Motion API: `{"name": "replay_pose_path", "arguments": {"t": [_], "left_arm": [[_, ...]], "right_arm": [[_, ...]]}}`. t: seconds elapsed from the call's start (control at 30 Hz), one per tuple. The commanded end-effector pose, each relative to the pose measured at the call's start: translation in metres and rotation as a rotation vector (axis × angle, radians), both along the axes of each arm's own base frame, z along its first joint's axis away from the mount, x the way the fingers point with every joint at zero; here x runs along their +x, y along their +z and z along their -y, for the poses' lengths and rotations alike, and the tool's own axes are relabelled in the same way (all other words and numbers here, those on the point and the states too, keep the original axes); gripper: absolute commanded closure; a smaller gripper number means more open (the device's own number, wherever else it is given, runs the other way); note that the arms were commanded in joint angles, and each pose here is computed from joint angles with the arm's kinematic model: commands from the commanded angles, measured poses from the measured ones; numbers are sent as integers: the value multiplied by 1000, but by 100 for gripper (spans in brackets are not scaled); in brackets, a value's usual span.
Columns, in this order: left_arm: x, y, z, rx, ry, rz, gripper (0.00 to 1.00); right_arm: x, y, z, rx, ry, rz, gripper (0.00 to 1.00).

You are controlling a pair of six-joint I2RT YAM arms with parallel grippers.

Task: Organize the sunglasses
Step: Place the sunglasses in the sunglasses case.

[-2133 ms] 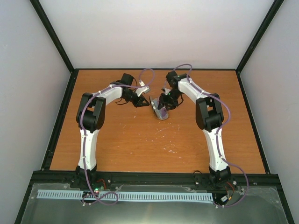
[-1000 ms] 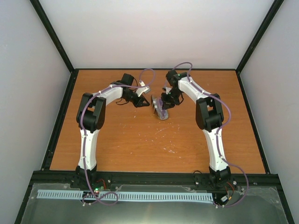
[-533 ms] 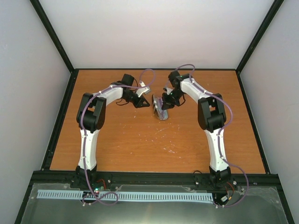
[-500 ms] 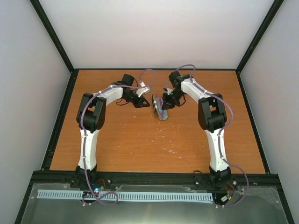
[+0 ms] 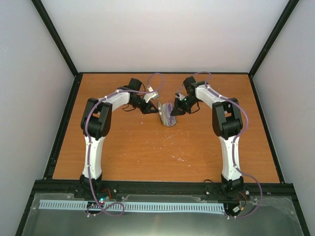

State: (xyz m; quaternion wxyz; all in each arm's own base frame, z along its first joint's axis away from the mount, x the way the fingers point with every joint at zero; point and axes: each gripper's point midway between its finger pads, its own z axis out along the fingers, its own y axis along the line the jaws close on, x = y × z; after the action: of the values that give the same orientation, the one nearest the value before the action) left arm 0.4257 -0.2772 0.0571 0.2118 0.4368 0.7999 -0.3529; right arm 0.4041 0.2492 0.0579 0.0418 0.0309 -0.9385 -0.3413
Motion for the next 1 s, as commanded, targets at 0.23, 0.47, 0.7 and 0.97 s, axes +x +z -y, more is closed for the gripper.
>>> {"name": "replay_pose_path", "arguments": {"t": [0.23, 0.47, 0.7, 0.97], "left_arm": [[2, 24, 9, -35, -13, 47, 90], [2, 26, 10, -37, -14, 47, 91], [0, 24, 11, -35, -22, 43, 90], [1, 26, 14, -38, -29, 53, 90]], "right_arm": [[-8, 3, -6, 94, -1, 0, 97], [-7, -11, 1, 33, -11, -11, 92], [-5, -6, 14, -61, -19, 10, 77], [6, 18, 16, -75, -34, 66, 64]]}}
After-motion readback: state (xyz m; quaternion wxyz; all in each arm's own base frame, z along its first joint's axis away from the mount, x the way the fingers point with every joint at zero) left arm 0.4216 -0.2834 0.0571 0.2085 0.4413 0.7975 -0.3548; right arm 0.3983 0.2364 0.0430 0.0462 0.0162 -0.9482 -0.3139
